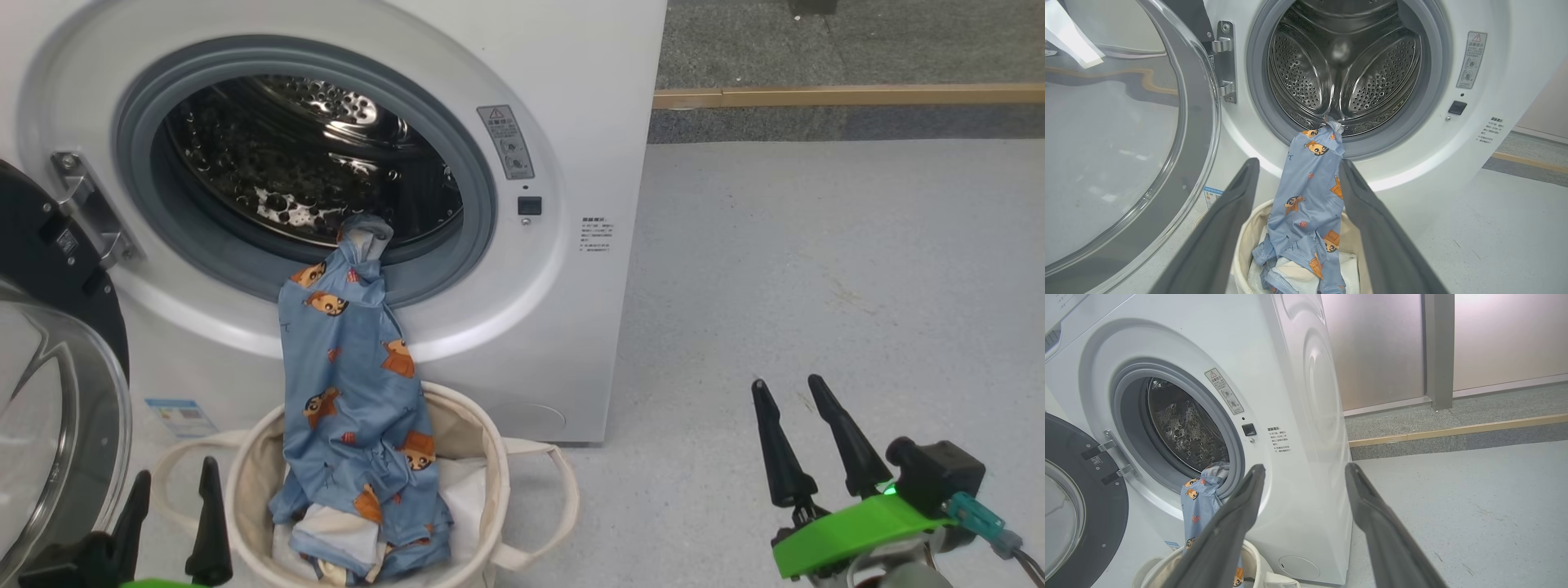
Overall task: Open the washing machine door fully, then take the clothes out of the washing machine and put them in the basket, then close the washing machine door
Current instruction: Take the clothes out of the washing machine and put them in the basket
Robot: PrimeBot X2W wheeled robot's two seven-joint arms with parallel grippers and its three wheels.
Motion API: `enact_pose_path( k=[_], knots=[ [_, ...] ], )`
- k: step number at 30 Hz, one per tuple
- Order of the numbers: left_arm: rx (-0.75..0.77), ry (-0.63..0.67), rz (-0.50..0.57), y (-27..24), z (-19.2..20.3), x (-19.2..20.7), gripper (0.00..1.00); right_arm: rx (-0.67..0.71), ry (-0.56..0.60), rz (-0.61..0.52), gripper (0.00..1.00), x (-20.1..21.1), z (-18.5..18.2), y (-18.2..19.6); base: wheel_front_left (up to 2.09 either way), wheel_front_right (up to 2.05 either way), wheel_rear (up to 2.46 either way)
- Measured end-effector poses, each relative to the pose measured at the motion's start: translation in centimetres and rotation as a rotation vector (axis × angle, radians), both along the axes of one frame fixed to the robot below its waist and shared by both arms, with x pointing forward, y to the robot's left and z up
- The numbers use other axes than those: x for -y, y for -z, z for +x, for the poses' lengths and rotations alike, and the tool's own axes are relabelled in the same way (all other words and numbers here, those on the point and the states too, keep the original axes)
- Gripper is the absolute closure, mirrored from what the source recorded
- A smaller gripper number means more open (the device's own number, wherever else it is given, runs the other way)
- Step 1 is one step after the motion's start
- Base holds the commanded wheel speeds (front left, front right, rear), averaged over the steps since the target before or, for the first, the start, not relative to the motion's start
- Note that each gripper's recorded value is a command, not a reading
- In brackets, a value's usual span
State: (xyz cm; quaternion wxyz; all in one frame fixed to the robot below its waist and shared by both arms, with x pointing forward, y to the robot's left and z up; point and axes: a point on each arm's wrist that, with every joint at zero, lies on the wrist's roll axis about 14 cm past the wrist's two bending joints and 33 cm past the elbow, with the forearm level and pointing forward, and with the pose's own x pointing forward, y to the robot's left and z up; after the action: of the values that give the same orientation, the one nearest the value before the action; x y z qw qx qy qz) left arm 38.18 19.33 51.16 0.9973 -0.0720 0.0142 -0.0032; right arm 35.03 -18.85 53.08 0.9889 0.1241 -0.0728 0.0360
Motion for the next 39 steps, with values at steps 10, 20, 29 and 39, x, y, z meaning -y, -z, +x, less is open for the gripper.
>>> enact_pose_path(
  k=[10,20,29,39],
  knots=[
    [0.005,0.003,0.001,-0.2,0.2,0.2,0.0,-0.003,0.003,0.001,0.0,0.1,0.1,0.1,0.0,0.0,0.0],
    [-0.013,0.032,0.006,0.2,0.5,1.0,0.0,-0.012,0.009,0.002,0.0,0.3,0.1,0.4,0.0,0.0,0.0],
    [-0.037,0.205,0.009,0.1,5.3,5.5,0.0,-0.023,0.01,0.009,0.0,0.3,1.6,0.7,0.0,0.0,0.0],
    [-0.138,0.305,0.041,2.8,14.0,8.0,0.0,-0.021,0.016,-0.006,0.0,0.7,4.9,0.7,0.0,0.0,0.0]
  ],
)
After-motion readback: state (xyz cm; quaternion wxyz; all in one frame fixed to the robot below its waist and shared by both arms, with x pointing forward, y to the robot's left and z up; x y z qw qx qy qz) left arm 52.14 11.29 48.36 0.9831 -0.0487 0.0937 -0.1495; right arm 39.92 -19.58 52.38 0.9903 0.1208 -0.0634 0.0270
